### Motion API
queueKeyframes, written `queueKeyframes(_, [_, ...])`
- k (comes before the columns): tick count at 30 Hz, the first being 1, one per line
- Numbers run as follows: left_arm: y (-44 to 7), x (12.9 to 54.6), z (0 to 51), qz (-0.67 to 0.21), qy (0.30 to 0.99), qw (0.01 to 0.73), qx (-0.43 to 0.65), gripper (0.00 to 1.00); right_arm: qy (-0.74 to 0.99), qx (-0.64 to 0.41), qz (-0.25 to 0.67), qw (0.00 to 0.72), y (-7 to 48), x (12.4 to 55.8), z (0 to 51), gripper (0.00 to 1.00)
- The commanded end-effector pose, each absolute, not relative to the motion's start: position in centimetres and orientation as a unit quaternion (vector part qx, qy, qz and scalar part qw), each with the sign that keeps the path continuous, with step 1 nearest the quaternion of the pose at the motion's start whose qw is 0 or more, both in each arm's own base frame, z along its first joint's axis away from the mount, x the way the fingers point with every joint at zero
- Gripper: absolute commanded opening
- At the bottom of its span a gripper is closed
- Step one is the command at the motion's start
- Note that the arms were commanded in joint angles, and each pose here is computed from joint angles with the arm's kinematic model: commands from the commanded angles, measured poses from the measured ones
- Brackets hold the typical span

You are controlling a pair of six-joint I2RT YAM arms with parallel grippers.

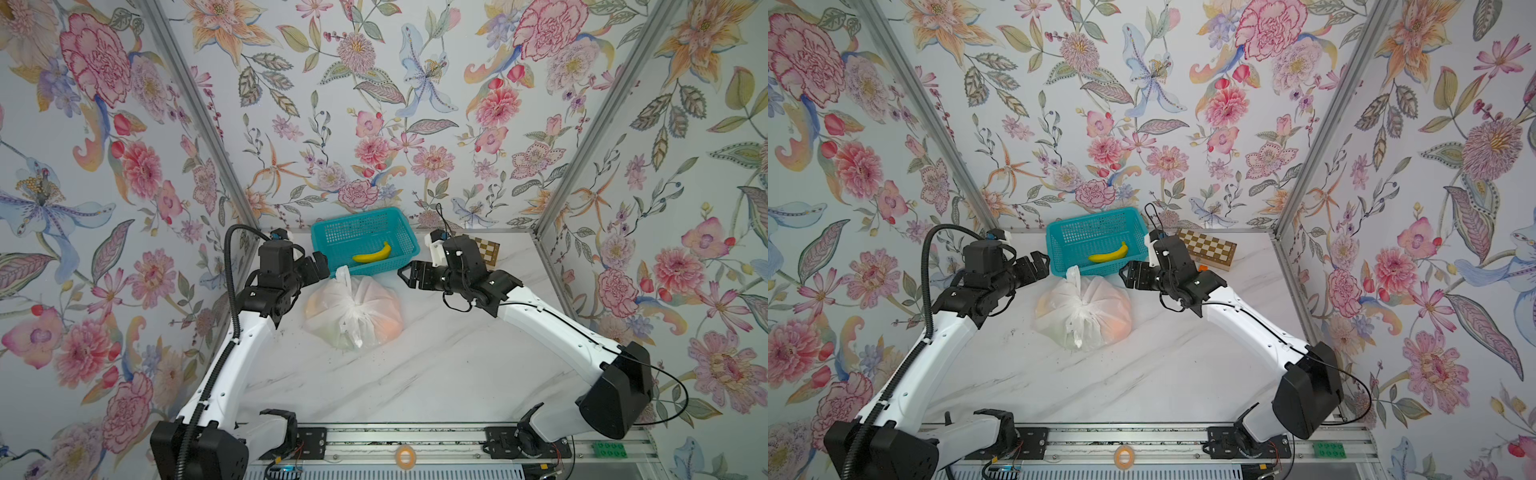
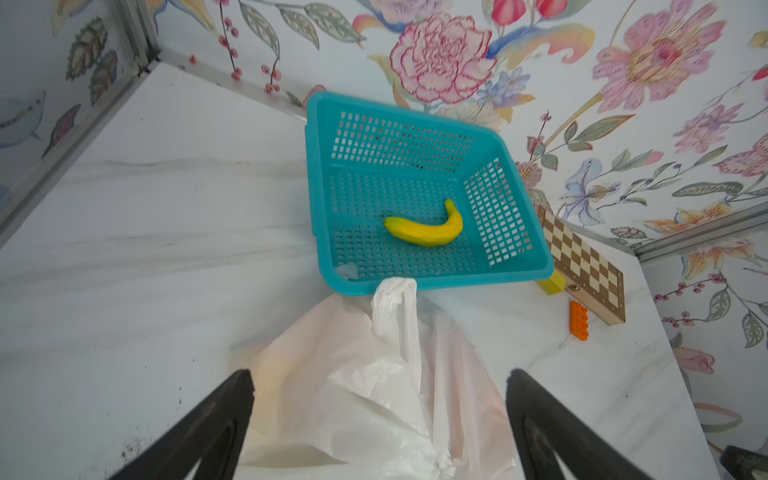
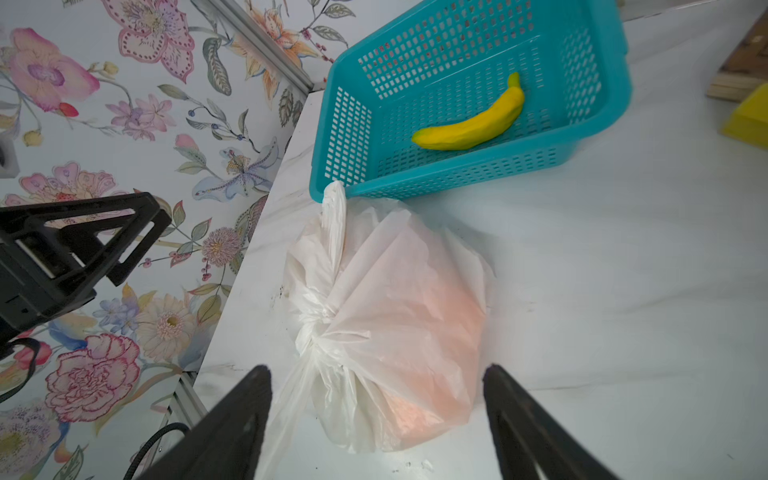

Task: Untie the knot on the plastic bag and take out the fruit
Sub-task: 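Move both grippers forward toward the knotted top of the white bag, then grasp the bag's knotted handles with the left and right grippers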

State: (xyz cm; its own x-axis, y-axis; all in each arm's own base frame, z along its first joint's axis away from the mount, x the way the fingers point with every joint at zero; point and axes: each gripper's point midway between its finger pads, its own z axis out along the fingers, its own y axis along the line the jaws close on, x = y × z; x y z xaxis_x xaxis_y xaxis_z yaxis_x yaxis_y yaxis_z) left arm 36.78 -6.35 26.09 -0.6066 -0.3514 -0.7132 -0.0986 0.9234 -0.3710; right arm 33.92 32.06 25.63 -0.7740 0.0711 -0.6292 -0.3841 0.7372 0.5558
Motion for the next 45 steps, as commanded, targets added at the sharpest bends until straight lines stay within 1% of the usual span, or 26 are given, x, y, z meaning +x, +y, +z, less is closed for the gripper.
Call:
queueKeyframes(1, [-7.9, 34.0, 22.6, -0.151, 0.929, 0.313, -0.127, 0.92, 0.886, -0.122, 0.359, 0.267, 34.6, 33.1, 23.6, 0.78])
queueKeyframes(8, [-10.8, 34.1, 18.7, -0.188, 0.945, 0.233, -0.134, 0.77, 0.896, -0.176, 0.360, 0.191, 39.4, 33.0, 19.8, 0.72])
queueKeyframes(14, [-12.9, 34.9, 16.7, -0.214, 0.948, 0.199, -0.127, 0.69, 0.907, -0.205, 0.340, 0.141, 41.1, 32.5, 16.6, 0.69])
queueKeyframes(19, [-14.0, 35.1, 15.0, -0.222, 0.952, 0.173, -0.124, 0.64, 0.911, -0.218, 0.328, 0.124, 41.6, 32.2, 14.9, 0.67])
queueKeyframes(23, [-14.2, 35.8, 14.3, -0.225, 0.950, 0.166, -0.139, 0.62, 0.915, -0.214, 0.322, 0.112, 41.8, 32.2, 13.5, 0.60])
queueKeyframes(24, [-14.1, 35.9, 13.3, -0.216, 0.953, 0.155, -0.143, 0.60, 0.915, -0.214, 0.322, 0.110, 41.9, 32.2, 13.3, 0.58])
queueKeyframes(27, [-13.4, 36.2, 12.3, -0.191, 0.958, 0.150, -0.151, 0.53, 0.916, -0.219, 0.321, 0.100, 42.3, 32.0, 12.4, 0.54])
queueKeyframes(29, [-13.3, 36.4, 11.9, -0.187, 0.959, 0.149, -0.152, 0.49, 0.915, -0.222, 0.323, 0.095, 42.5, 31.9, 12.2, 0.50])
queueKeyframes(31, [-13.6, 36.3, 11.4, -0.193, 0.959, 0.142, -0.151, 0.47, 0.916, -0.223, 0.321, 0.093, 42.5, 31.8, 11.9, 0.49])
queueKeyframes(33, [-13.9, 36.2, 10.9, -0.199, 0.960, 0.131, -0.149, 0.45, 0.916, -0.224, 0.320, 0.092, 42.5, 31.8, 11.8, 0.45])
queueKeyframes(35, [-14.0, 36.0, 10.7, -0.201, 0.961, 0.125, -0.145, 0.38, 0.917, -0.224, 0.316, 0.093, 42.4, 31.8, 11.6, 0.38])
queueKeyframes(36, [-14.0, 35.9, 10.6, -0.199, 0.962, 0.122, -0.145, 0.34, 0.917, -0.224, 0.316, 0.092, 42.3, 31.8, 11.5, 0.33])
queueKeyframes(39, [-14.1, 35.9, 10.7, -0.203, 0.962, 0.122, -0.139, 0.25, 0.917, -0.224, 0.316, 0.093, 42.2, 31.7, 11.6, 0.14])
queueKeyframes(41, [-14.0, 36.0, 11.1, -0.202, 0.961, 0.130, -0.137, 0.18, 0.919, -0.220, 0.312, 0.097, 42.0, 31.9, 11.7, 0.08])
queueKeyframes(43, [-13.7, 36.2, 11.5, -0.194, 0.961, 0.141, -0.135, 0.11, 0.924, -0.210, 0.301, 0.104, 41.4, 32.3, 11.7, 0.00])
queueKeyframes(45, [-13.2, 36.4, 12.0, -0.184, 0.961, 0.157, -0.135, 0.03, 0.931, -0.192, 0.289, 0.111, 40.5, 32.8, 11.6, 0.00])
